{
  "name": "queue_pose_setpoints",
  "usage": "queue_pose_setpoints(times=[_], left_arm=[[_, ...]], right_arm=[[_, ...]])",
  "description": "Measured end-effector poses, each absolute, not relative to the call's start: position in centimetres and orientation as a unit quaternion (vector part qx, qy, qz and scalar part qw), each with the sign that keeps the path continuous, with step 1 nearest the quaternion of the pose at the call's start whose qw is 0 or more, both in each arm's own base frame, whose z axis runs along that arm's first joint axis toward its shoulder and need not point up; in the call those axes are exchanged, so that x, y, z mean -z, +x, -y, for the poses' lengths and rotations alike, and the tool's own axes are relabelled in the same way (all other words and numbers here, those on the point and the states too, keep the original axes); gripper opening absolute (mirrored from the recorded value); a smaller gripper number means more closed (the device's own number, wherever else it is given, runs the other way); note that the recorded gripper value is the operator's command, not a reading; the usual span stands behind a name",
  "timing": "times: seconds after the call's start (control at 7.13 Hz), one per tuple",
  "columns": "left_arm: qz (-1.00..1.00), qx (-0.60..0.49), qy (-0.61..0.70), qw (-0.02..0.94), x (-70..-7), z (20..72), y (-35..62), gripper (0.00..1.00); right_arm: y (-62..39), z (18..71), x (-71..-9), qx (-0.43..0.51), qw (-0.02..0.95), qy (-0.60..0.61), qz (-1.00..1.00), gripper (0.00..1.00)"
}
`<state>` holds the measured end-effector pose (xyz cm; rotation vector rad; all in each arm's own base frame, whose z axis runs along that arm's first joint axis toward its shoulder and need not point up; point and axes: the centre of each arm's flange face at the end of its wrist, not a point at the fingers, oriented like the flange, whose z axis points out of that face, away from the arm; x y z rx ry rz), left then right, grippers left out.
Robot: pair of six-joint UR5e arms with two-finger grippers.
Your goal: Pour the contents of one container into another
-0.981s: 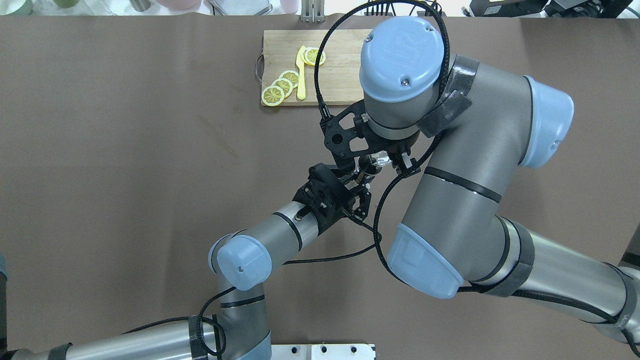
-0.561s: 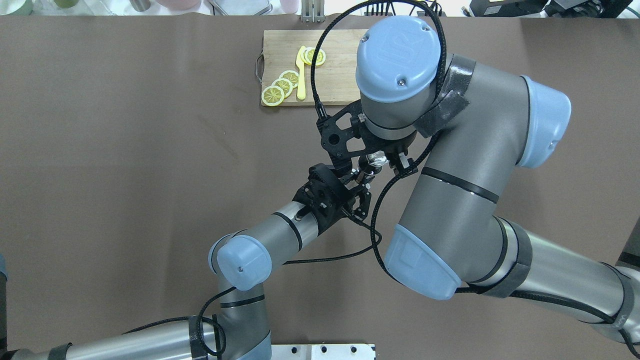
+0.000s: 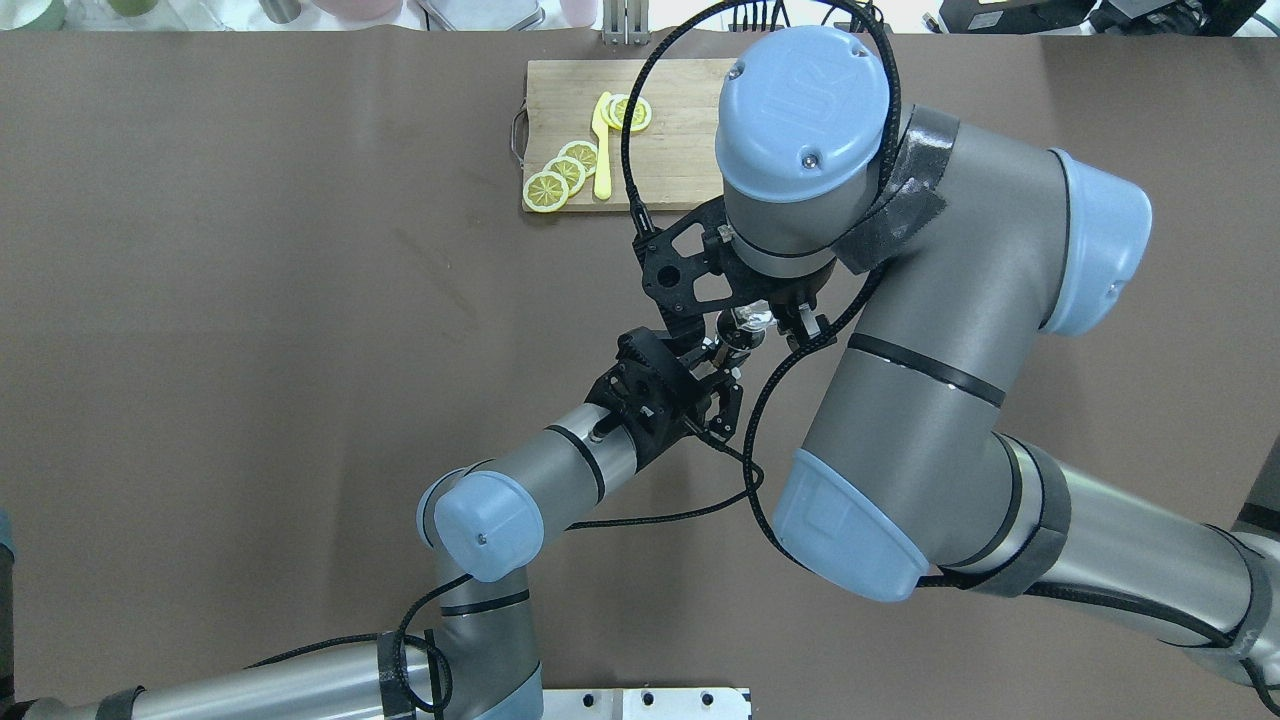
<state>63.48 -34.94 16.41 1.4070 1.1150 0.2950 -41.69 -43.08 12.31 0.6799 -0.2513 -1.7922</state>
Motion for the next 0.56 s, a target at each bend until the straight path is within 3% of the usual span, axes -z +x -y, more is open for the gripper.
queue_pose_setpoints(times=[0.56], left_arm=[[-0.483,-0.128,0.611,0.614,-16.4,35.0,63.5,0.0]], right_arm=[[-39.6,44.2,-11.8,0.751,0.574,0.299,0.135,0.0]])
